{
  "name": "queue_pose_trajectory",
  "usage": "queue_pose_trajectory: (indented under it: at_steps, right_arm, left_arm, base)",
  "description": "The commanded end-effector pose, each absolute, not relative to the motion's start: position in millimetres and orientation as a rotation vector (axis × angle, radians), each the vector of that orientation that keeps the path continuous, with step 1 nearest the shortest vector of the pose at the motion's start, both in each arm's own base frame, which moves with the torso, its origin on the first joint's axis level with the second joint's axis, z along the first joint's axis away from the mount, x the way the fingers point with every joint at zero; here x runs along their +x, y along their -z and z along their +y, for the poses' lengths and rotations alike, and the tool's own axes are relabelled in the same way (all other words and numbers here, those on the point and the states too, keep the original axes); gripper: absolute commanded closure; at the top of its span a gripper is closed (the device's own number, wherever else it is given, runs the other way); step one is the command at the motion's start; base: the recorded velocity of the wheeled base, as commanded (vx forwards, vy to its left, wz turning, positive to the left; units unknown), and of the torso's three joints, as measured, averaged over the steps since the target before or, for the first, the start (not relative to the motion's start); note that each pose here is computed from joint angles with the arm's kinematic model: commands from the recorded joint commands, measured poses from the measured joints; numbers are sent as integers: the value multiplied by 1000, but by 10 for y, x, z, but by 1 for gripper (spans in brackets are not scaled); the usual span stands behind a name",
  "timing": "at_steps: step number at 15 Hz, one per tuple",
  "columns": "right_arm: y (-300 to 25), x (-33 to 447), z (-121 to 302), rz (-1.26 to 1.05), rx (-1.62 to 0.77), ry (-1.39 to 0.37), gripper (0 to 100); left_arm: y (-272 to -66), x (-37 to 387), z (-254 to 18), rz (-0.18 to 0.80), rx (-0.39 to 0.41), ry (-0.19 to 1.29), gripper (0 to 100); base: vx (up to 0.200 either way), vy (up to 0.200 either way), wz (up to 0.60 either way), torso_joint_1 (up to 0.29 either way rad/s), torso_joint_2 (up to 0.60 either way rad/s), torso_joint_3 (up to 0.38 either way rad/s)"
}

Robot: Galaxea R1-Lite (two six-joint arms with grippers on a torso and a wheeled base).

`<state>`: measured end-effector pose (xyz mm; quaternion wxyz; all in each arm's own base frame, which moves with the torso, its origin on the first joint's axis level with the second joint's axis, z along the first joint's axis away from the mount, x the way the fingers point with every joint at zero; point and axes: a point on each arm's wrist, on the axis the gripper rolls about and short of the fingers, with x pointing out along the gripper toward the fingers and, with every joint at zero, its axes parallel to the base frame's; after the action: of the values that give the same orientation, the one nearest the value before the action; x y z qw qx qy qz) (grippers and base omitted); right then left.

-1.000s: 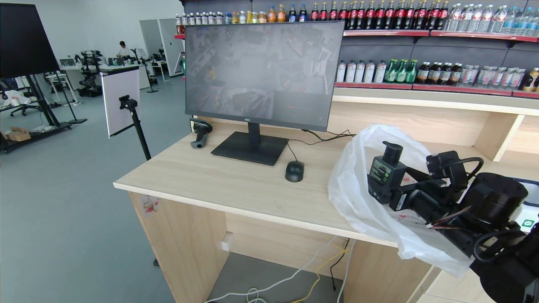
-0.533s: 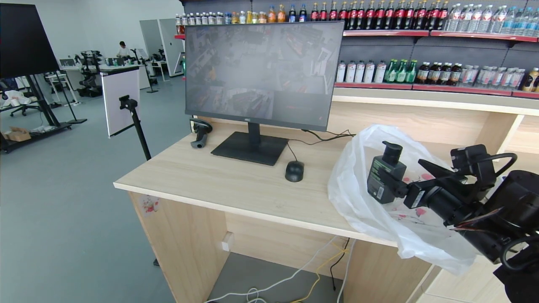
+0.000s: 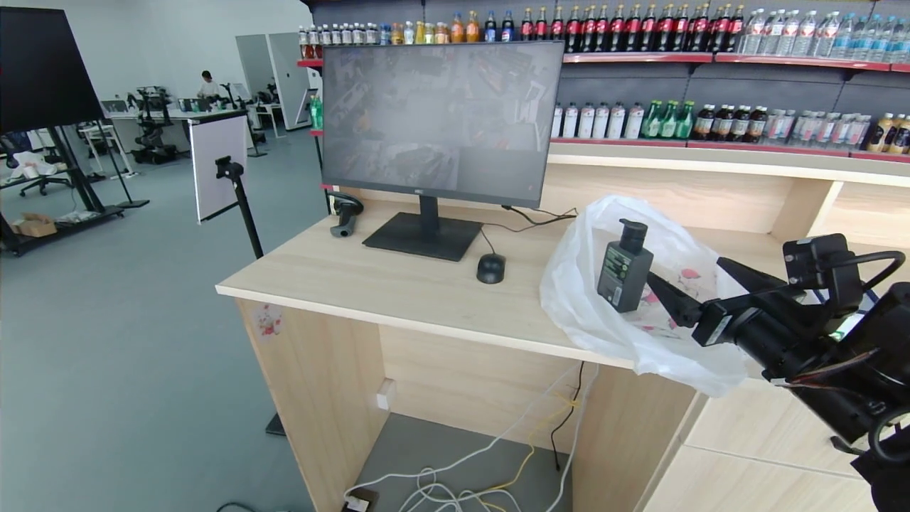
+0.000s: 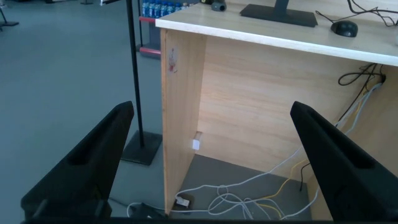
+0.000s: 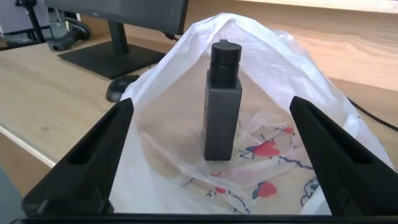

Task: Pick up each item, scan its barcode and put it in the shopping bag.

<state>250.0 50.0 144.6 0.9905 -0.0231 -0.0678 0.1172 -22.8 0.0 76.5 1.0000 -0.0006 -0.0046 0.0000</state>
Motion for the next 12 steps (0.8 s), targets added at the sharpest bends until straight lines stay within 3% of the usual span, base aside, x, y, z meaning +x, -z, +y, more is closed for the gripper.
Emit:
queue_pose_trajectory:
  at_steps: [1, 3, 12]
  right_arm:
    - [-1448, 2496, 499, -137, -47, -235, 0]
    - [-1441, 2496, 499, -134, -47, -235, 0]
    - [-1436, 2482, 496, -131, -47, -235, 0]
  left_arm:
    - [-766, -228, 0, -11, -2, 0, 0]
    - [-766, -228, 0, -11, -3, 0, 0]
    - [-766, -228, 0, -11, -3, 0, 0]
  base:
    - [0, 0, 0, 0, 0, 0]
    - [0, 0, 0, 0, 0, 0]
    - [0, 0, -600, 8, 3, 6]
